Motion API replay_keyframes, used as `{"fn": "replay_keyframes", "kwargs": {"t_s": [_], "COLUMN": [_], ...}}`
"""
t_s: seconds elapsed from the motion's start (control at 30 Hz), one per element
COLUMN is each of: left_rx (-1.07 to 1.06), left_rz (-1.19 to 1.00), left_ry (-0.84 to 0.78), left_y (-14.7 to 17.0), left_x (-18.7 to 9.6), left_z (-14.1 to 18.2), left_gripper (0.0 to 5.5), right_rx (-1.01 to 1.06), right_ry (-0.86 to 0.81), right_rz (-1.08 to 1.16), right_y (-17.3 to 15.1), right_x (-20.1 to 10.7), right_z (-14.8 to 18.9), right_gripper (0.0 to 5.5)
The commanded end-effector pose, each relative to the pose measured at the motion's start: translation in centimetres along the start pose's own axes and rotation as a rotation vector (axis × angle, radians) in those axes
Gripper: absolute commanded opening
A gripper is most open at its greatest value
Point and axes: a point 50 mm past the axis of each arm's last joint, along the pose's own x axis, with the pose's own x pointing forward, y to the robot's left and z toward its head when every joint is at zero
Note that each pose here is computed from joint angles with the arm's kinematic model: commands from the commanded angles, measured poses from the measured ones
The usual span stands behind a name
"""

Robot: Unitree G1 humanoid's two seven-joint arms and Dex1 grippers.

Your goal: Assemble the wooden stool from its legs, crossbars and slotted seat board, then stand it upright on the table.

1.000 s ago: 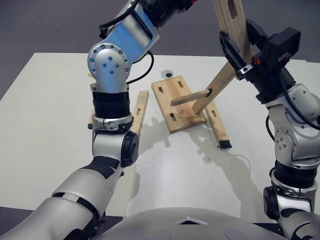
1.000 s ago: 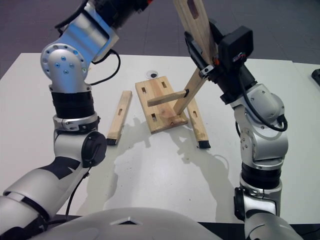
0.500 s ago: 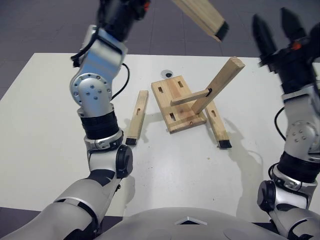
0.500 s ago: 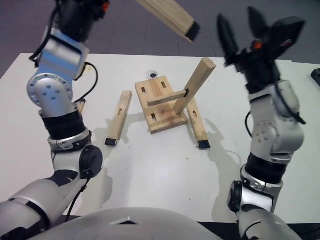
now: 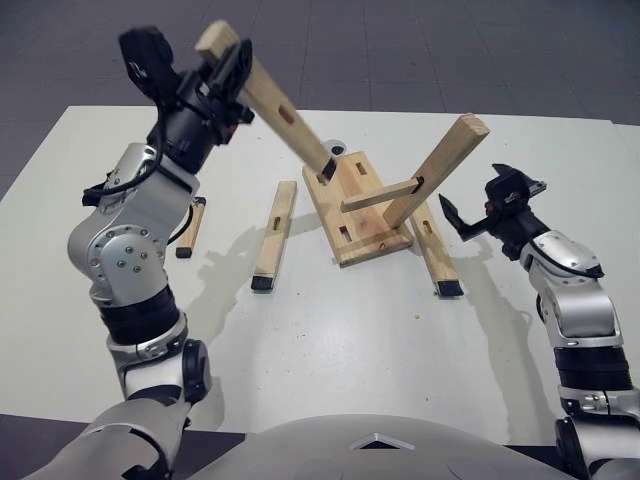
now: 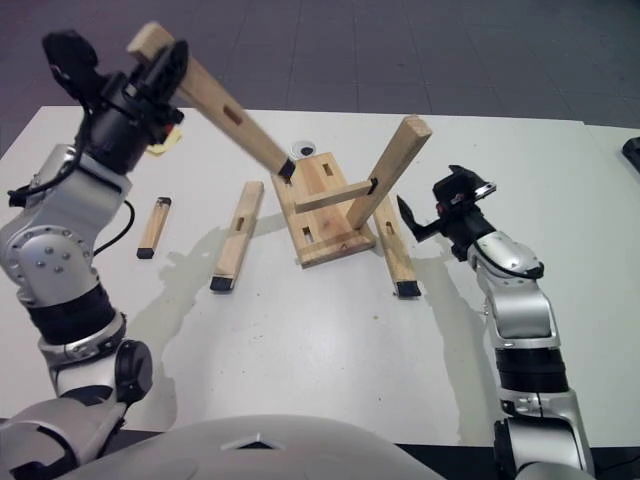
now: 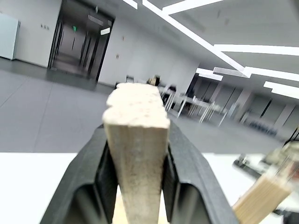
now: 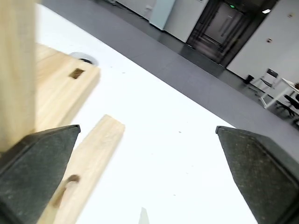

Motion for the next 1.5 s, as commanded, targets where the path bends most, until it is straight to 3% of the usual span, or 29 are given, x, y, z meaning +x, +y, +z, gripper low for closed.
{"fn": "replay_keyframes", "kwargs": {"t_s": [0.03,0.5,0.77,0.97,1.13,1.5], "left_rx": [0.052,-0.075,-0.210,-0.229,-0.291,-0.278], "left_rz": [-0.003,0.054,0.133,0.230,0.300,0.329], "left_ry": [0.040,0.091,0.149,0.180,0.098,0.111], "left_y": [-0.2,0.4,0.2,1.1,1.9,2.0], "left_x": [-0.6,-1.2,-1.4,-1.7,-2.1,-2.5], "left_z": [0.3,-0.1,-2.7,-4.3,-3.9,-4.2], "left_gripper": [1.02,1.02,1.02,1.02,1.02,1.02], "right_rx": [-0.054,-0.054,-0.011,0.002,-0.001,0.007], "right_ry": [-0.023,-0.124,-0.113,-0.098,-0.080,-0.061], "right_rz": [0.044,0.141,0.144,0.115,0.106,0.069], "right_y": [1.3,4.9,6.3,6.2,6.1,5.7], "right_x": [0.8,2.4,2.6,2.4,2.3,1.8], "right_z": [0.1,1.7,1.5,1.2,0.8,0.4], "right_gripper": [5.40,5.40,5.40,5.40,5.40,5.40]}}
